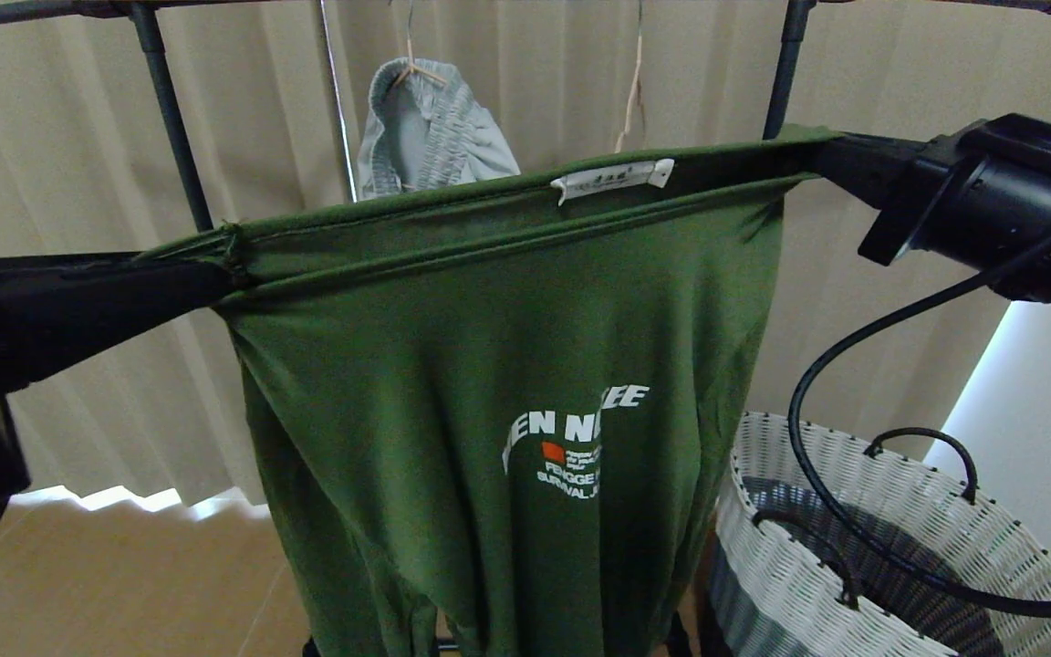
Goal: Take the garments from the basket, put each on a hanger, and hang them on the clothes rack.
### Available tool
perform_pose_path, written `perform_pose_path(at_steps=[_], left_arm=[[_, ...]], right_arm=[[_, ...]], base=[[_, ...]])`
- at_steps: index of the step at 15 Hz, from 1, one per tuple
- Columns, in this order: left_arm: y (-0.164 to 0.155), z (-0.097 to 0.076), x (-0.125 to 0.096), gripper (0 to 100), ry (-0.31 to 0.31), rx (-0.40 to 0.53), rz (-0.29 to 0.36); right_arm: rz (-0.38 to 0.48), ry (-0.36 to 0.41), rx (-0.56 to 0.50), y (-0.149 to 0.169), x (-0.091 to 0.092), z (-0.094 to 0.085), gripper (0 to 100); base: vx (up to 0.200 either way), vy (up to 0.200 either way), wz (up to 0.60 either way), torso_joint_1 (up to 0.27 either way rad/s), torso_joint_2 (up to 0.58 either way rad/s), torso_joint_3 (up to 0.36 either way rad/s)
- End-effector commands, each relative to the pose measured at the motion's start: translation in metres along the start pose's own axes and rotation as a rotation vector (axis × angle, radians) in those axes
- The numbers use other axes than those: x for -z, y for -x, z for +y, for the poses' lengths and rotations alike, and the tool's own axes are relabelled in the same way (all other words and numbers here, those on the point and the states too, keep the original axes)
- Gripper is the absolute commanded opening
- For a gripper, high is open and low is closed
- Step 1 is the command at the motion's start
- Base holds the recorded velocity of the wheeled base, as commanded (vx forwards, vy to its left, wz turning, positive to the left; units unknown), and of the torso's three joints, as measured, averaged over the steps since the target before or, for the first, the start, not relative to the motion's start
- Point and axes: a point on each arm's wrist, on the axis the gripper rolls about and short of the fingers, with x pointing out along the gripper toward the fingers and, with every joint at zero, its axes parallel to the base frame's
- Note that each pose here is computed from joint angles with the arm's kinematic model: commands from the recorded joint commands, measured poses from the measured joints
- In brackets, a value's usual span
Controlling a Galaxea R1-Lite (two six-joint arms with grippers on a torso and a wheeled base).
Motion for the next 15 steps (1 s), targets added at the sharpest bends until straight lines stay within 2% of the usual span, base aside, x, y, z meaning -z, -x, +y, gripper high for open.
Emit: perform_pose_path(at_steps=[1, 3, 4, 6, 9, 12, 15], left_arm=[[-0.020, 0.001, -0.005, 0, 0.000, -0.034, 0.006], [-0.027, 0.006, -0.007, 0, 0.003, -0.078, -0.025], [-0.036, 0.013, -0.005, 0, -0.006, -0.135, -0.025], [-0.043, 0.016, -0.005, 0, -0.042, -0.158, -0.035], [-0.058, 0.016, -0.009, 0, -0.041, -0.161, -0.106], [-0.064, 0.014, -0.012, 0, -0.042, -0.154, -0.128], [-0.066, -0.004, -0.011, 0, -0.032, -0.061, -0.132]], right_arm=[[-0.042, 0.010, 0.007, 0.024, -0.020, 0.003, 0], [-0.039, 0.009, 0.006, 0.038, -0.028, 0.006, 0], [-0.012, 0.003, 0.001, 0.053, -0.033, 0.010, 0], [0.004, -0.004, -0.027, 0.075, -0.041, 0.019, 0], [0.072, -0.028, -0.109, 0.104, -0.036, 0.036, 0], [0.095, -0.034, -0.131, 0.110, -0.032, 0.039, 0], [0.145, -0.028, -0.131, 0.093, -0.023, 0.039, 0]], base=[[0.000, 0.000, 0.00, 0.000, 0.00, 0.000], [0.000, 0.000, 0.00, 0.000, 0.00, 0.000], [0.000, 0.000, 0.00, 0.000, 0.00, 0.000], [0.000, 0.000, 0.00, 0.000, 0.00, 0.000], [0.000, 0.000, 0.00, 0.000, 0.00, 0.000], [0.000, 0.000, 0.00, 0.000, 0.00, 0.000], [0.000, 0.000, 0.00, 0.000, 0.00, 0.000]])
